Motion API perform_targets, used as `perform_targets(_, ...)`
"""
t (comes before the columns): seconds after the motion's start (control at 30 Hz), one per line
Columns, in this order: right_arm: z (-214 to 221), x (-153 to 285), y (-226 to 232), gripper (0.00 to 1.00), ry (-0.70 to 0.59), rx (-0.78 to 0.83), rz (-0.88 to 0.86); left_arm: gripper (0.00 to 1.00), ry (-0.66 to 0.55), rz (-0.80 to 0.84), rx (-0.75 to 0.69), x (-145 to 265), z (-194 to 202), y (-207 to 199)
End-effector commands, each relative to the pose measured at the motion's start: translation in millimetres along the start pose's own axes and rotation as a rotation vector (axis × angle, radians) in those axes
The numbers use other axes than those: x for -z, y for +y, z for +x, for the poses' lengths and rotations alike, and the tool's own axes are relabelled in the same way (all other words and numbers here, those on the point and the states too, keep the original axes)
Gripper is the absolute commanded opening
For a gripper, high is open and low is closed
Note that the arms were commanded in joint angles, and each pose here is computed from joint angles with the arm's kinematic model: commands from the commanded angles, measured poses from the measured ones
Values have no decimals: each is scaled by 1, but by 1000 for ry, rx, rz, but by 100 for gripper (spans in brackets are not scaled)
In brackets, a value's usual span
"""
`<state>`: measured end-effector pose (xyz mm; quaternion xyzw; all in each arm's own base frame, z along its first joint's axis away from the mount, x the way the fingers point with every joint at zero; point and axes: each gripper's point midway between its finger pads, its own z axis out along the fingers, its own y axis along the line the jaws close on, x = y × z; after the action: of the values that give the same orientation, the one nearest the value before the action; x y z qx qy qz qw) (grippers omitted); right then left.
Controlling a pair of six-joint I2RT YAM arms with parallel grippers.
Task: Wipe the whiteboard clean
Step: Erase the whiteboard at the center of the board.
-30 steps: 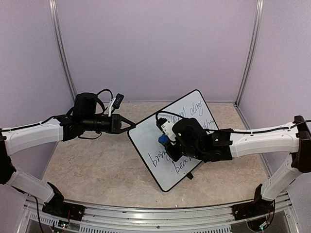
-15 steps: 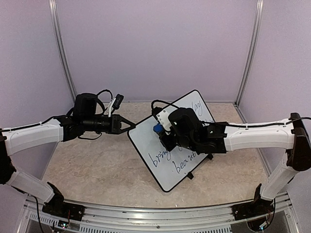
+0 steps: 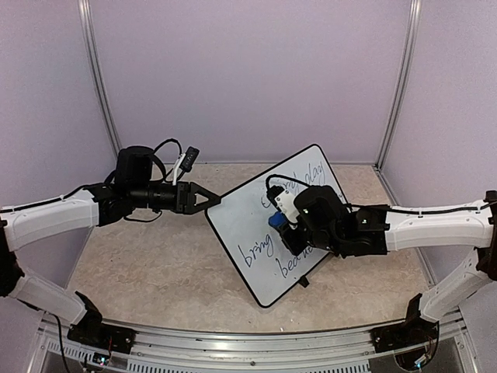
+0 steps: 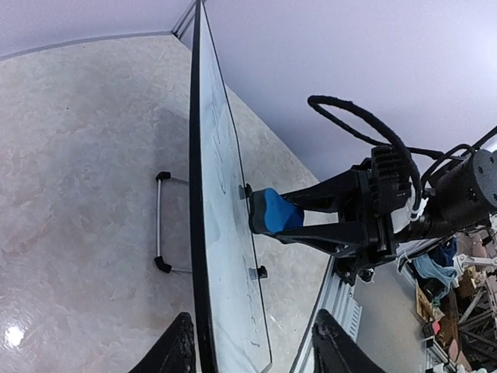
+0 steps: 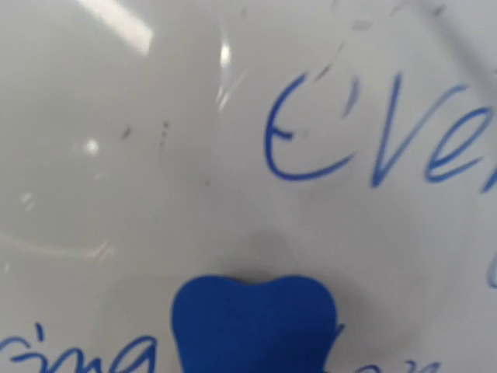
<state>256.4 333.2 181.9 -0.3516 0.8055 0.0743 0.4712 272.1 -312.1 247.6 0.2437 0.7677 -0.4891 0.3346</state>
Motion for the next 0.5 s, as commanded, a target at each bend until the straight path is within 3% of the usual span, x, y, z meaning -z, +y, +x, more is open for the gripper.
perform_targets(0.0, -29, 21, -16, 26, -80, -25, 31, 56, -80, -7, -99, 15, -40, -25)
perform_targets(0.17, -44, 31, -30, 26, -133, -29, 60, 74, -114, -100, -131, 17, -80, -27)
perform_targets(0.47, -51, 42, -55, 26, -174, -56, 92, 77, 42, -118, -117, -42, -92, -4)
